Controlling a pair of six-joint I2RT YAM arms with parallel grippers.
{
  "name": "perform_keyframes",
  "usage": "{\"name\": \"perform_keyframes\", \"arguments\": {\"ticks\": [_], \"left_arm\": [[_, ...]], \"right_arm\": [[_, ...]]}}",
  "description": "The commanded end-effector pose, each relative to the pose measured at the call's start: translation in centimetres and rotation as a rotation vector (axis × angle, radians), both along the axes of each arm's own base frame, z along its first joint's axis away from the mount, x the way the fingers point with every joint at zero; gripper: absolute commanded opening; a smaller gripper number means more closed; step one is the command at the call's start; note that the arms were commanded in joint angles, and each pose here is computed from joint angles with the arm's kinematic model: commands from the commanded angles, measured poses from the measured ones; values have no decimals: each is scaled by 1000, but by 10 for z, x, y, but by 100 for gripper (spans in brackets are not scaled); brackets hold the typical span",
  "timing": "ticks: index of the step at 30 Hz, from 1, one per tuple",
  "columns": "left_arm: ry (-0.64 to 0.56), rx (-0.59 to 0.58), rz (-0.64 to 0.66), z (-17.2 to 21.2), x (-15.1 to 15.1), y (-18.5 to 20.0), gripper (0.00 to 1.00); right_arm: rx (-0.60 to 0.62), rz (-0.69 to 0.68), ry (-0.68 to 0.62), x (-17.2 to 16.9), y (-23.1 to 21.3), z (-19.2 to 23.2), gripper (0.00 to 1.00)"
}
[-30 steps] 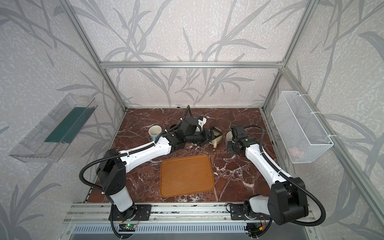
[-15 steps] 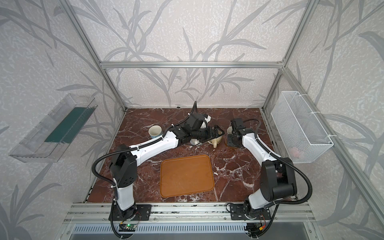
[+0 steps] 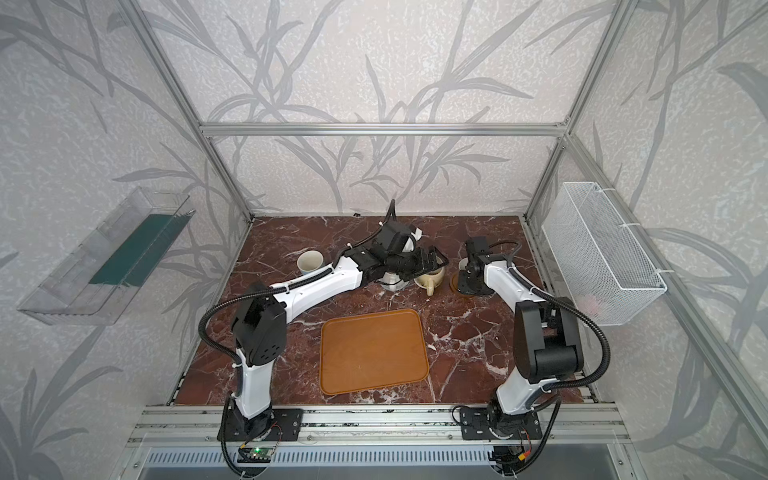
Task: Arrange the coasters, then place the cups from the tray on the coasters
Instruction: 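Lower the lavender mug onto the wooden coaster while the left gripper moves beside it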
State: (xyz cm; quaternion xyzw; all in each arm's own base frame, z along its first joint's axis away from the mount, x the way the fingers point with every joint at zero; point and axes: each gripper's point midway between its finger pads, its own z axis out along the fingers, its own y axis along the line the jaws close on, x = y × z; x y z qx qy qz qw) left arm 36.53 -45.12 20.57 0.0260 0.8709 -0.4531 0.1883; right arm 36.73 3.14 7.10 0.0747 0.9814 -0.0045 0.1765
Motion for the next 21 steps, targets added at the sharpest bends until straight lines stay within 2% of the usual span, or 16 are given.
{"name": "perform_keyframes", "arguments": {"ticks": [1, 16, 21], "left_arm": [[-11, -3, -2, -1, 5, -1, 98], [-30, -8, 14, 0, 1, 7, 98], [-40, -3, 11, 4, -3, 11, 98]], "right_arm": [[16, 14, -94, 24, 5, 22, 2], [30, 27, -31, 9, 9, 0, 3], [43, 15, 9, -3, 10, -14, 10]]}}
